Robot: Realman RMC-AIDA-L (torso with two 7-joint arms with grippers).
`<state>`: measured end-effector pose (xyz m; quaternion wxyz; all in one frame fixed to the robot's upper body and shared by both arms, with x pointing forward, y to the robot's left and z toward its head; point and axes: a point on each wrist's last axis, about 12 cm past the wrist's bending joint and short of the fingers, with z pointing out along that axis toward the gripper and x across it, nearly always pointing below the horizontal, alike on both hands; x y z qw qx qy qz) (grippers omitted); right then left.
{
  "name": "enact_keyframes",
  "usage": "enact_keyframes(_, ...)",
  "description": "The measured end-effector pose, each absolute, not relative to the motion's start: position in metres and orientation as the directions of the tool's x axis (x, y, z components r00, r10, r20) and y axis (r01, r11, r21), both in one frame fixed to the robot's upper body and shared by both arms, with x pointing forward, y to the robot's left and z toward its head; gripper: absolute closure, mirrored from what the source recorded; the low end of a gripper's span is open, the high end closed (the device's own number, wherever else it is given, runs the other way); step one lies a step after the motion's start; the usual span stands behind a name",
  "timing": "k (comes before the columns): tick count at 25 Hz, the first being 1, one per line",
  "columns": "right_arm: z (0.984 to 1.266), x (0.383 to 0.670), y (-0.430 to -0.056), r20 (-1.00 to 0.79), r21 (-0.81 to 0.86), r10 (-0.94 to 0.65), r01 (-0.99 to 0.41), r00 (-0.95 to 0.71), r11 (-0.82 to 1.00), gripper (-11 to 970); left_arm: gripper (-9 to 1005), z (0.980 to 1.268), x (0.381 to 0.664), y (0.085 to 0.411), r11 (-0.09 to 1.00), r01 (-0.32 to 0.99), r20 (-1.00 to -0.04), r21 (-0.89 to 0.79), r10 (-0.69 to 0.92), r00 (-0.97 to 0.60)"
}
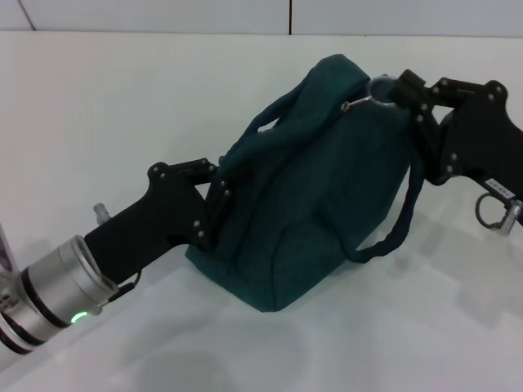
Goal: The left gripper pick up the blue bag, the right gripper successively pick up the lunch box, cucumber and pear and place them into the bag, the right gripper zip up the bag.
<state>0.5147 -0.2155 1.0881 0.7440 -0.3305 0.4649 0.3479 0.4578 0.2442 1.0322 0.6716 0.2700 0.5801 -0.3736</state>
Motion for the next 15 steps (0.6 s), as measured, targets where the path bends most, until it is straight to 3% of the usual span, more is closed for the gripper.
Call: enact_keyframes(15, 1.08, 0.518, -0.248, -0.939, -0.027, 0.24, -0.748, 0.246, 0.663, 943, 947, 1.033, 0.46, 0.253, 0.592, 0.804, -0.983, -0.056, -0.173, 0.058)
